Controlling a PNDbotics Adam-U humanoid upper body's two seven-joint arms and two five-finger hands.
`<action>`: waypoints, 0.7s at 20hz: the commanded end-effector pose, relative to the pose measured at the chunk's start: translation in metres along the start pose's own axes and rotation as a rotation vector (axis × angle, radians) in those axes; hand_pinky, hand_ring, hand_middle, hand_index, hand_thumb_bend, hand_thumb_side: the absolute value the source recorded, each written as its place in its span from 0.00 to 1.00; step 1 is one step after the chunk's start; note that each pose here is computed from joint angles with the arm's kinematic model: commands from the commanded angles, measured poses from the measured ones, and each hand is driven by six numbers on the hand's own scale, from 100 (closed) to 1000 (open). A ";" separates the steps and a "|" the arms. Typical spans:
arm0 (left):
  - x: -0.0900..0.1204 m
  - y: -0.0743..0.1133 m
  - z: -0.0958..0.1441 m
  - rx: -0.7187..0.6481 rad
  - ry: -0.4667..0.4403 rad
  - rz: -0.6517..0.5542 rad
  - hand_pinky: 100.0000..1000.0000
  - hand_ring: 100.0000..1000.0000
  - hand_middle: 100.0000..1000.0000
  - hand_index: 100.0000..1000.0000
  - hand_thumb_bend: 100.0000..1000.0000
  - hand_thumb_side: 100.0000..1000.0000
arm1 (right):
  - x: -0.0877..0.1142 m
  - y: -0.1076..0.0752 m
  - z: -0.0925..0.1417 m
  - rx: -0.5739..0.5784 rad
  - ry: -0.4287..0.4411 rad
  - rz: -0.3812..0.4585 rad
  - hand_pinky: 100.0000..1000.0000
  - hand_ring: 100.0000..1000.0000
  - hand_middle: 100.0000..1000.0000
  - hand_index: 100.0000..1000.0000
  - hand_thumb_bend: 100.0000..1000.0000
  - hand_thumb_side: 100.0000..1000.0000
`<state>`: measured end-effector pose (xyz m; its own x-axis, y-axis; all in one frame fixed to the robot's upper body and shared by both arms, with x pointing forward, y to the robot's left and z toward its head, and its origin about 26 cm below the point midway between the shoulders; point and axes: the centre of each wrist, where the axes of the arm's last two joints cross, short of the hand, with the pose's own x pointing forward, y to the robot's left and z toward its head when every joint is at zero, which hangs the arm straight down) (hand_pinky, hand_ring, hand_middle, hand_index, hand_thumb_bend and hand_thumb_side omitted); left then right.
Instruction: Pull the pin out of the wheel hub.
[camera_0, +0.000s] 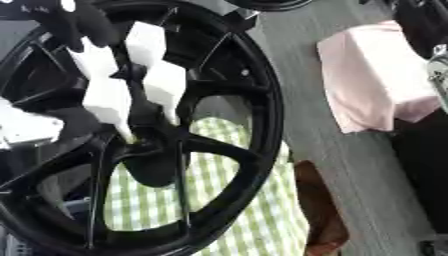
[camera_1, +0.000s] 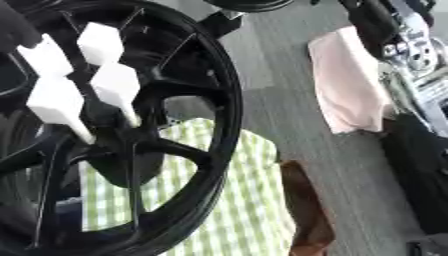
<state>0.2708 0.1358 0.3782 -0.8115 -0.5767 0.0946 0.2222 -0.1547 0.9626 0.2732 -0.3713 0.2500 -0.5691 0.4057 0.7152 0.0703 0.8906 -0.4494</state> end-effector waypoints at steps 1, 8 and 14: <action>0.001 0.001 0.002 -0.066 0.071 0.031 0.84 0.75 0.74 0.85 0.34 0.37 | 0.010 -0.005 -0.004 0.010 -0.032 0.029 0.93 0.93 0.32 0.59 0.00 0.68; -0.003 -0.006 -0.002 -0.083 0.108 0.042 0.83 0.75 0.74 0.83 0.34 0.37 | 0.010 -0.004 -0.005 0.011 -0.036 0.026 0.93 0.93 0.32 0.59 0.00 0.68; -0.006 -0.009 -0.006 -0.089 0.121 0.052 0.83 0.75 0.74 0.83 0.35 0.37 | 0.010 -0.003 -0.005 0.013 -0.037 0.024 0.93 0.93 0.32 0.59 0.00 0.68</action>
<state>0.2786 0.1349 0.3624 -0.7864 -0.6130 0.0758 0.2264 -0.1719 0.9587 0.2740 -0.3702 0.2516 -0.5764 0.4020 0.7114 0.0647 0.8904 -0.4507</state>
